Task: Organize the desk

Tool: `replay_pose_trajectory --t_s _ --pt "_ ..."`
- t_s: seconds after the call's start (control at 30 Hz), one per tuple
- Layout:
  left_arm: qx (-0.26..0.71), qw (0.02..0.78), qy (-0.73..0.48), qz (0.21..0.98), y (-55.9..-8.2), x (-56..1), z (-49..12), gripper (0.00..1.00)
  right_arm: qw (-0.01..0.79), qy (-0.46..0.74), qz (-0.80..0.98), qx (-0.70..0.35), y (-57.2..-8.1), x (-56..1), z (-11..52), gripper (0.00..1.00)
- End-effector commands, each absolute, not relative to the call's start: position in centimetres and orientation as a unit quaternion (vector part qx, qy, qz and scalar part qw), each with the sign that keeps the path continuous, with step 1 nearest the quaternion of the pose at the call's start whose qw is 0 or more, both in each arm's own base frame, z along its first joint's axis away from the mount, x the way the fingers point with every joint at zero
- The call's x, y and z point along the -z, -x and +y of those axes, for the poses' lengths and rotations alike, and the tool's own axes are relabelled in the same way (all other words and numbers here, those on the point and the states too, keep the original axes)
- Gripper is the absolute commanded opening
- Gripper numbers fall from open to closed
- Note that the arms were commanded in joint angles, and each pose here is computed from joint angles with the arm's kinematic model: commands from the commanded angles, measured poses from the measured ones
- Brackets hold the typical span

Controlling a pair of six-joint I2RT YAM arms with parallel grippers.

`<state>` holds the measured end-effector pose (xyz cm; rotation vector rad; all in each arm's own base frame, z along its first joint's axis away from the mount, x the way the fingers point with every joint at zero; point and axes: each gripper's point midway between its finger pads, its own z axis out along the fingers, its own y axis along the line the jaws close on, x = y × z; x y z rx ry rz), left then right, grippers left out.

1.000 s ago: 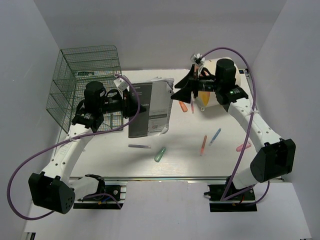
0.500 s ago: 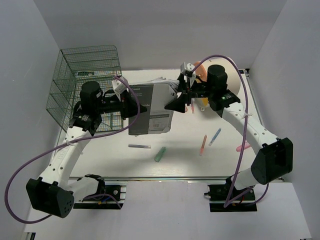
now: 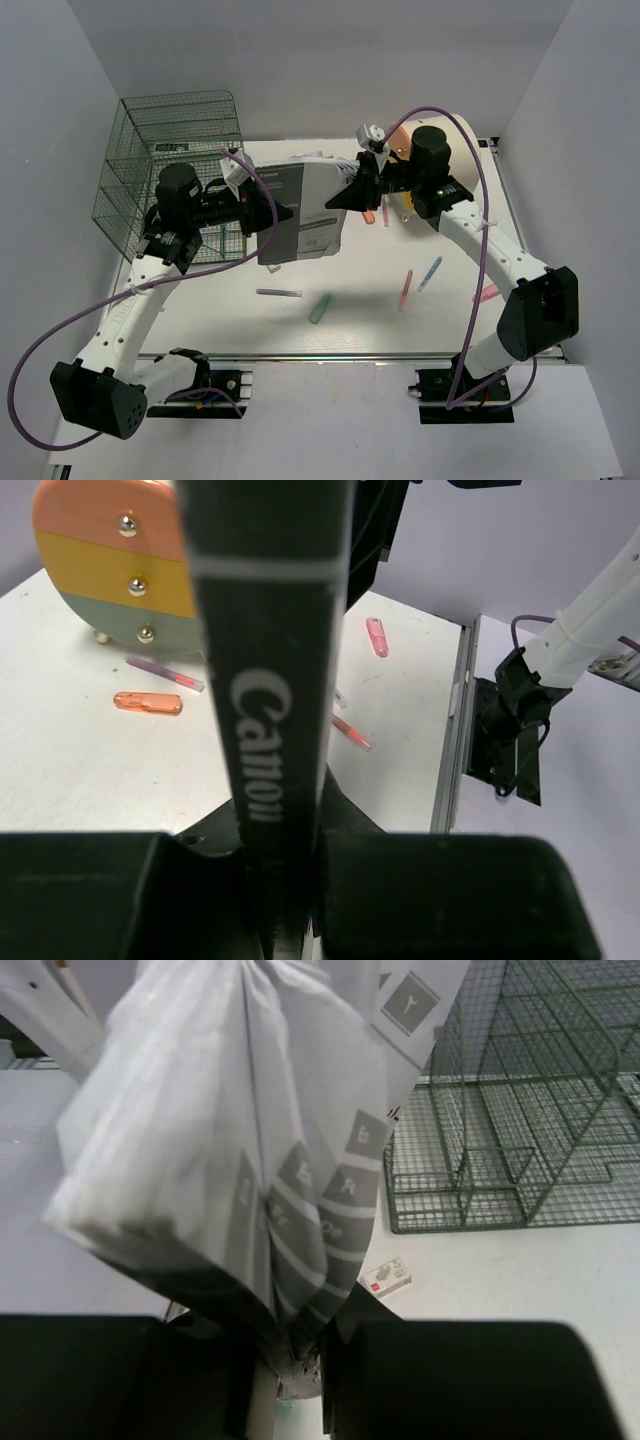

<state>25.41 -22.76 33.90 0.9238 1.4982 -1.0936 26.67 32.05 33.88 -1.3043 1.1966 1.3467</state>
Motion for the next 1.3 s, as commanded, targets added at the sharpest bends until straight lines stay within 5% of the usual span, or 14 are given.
replay_pose_trajectory --t_s 0.0,0.2,0.27,0.37,0.53,0.7,0.87,1.27 --pt "0.450 0.532 -0.400 0.595 -24.5 -35.5 -22.8 0.00 0.458 0.561 0.408 -0.556 -24.8 -36.9 31.9 0.09" --pt "0.419 0.545 -0.366 0.627 -26.3 -35.2 -22.2 0.03 0.446 0.556 0.378 -0.590 -22.4 -39.1 31.0 0.00" --pt "0.360 0.573 -0.309 0.669 -28.7 -35.1 -20.5 0.29 0.468 0.537 0.389 -0.584 -23.4 -40.3 30.9 0.00" --pt "0.288 0.610 -0.240 0.698 -30.7 -35.7 -17.6 0.50 0.530 0.508 0.454 -0.505 -27.4 -41.4 31.3 0.00" --pt "0.257 0.620 -0.208 0.711 -31.2 -36.4 -16.2 0.61 0.527 0.490 0.491 -0.491 -28.7 -41.5 30.9 0.00" --pt "0.180 0.684 -0.117 0.697 -31.6 -40.1 -12.1 0.98 0.558 0.456 0.514 -0.464 -31.2 -42.1 31.1 0.00" --pt "0.180 0.702 -0.081 0.685 -29.7 -43.7 -10.7 0.98 0.532 0.466 0.513 -0.486 -32.3 -41.6 33.4 0.00" --pt "0.356 0.677 -0.170 0.621 -23.4 -47.8 -16.0 0.98 0.497 0.515 0.464 -0.521 -33.1 -41.0 43.3 0.00"
